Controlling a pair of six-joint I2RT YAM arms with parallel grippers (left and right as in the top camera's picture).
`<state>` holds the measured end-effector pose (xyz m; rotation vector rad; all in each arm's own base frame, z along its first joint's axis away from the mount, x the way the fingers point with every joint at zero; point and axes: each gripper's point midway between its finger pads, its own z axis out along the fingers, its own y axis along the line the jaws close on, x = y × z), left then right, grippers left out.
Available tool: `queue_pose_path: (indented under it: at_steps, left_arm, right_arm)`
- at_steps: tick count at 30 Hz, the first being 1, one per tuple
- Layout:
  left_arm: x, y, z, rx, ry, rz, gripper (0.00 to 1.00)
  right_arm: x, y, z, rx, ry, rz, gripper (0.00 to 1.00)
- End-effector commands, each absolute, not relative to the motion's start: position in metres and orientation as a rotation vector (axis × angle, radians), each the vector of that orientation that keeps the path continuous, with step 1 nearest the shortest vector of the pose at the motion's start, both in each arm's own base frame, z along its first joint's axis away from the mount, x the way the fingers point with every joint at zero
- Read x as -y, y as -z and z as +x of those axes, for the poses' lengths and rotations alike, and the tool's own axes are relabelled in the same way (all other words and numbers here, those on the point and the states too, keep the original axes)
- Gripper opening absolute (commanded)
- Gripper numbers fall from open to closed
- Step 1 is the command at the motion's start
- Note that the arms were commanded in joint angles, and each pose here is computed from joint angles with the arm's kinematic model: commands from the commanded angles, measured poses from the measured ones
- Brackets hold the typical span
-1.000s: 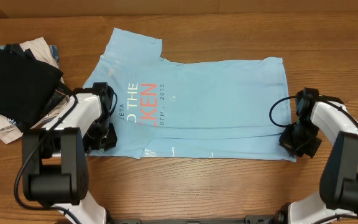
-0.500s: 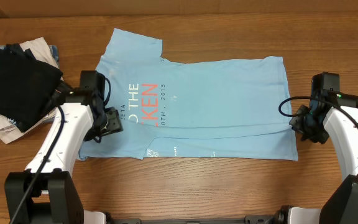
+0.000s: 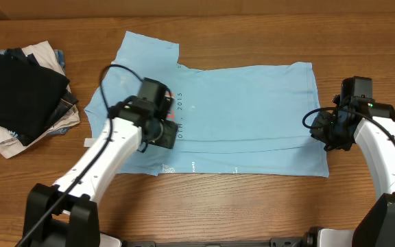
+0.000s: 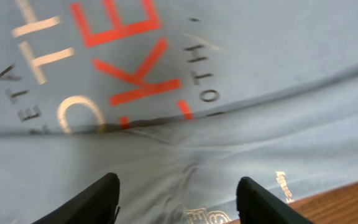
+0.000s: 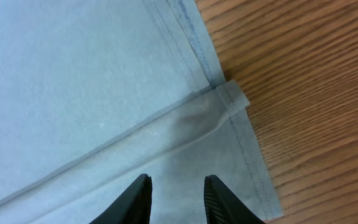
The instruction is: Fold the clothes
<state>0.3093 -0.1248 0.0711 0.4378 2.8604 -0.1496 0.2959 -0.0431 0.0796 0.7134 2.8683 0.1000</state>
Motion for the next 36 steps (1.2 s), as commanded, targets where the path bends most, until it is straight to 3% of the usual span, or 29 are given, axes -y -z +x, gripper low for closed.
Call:
queue_pose_path:
  at_steps: [1,6,12,21,29,36]
  left_arm:
    - [0.138,-0.062,0.304,-2.817,0.095,0.715,0.61]
    - [0.155,-0.041,0.297,-2.78,0.059,0.995,0.58]
    - [0.149,-0.018,0.293,-2.8,-0.132,1.1,0.56]
    - [0.145,-0.005,0.299,-2.803,-0.228,1.098,0.52]
    - [0.147,-0.005,0.302,-2.802,-0.221,1.071,0.34]
    - [0.145,-0.004,0.299,-2.831,-0.223,1.01,0.31]
  right_arm:
    - [0.041,-0.085,0.301,-2.852,-0.118,0.687,0.31]
    - [0.041,-0.085,0.301,-2.853,-0.118,0.687,0.32]
    - [0.041,-0.085,0.3,-2.855,-0.118,0.687,0.32]
    - [0.041,-0.085,0.3,-2.855,-0.118,0.687,0.32]
    - [0.041,-0.085,0.3,-2.855,-0.118,0.687,0.33]
    - [0.041,-0.085,0.3,-2.856,-0.118,0.687,0.33]
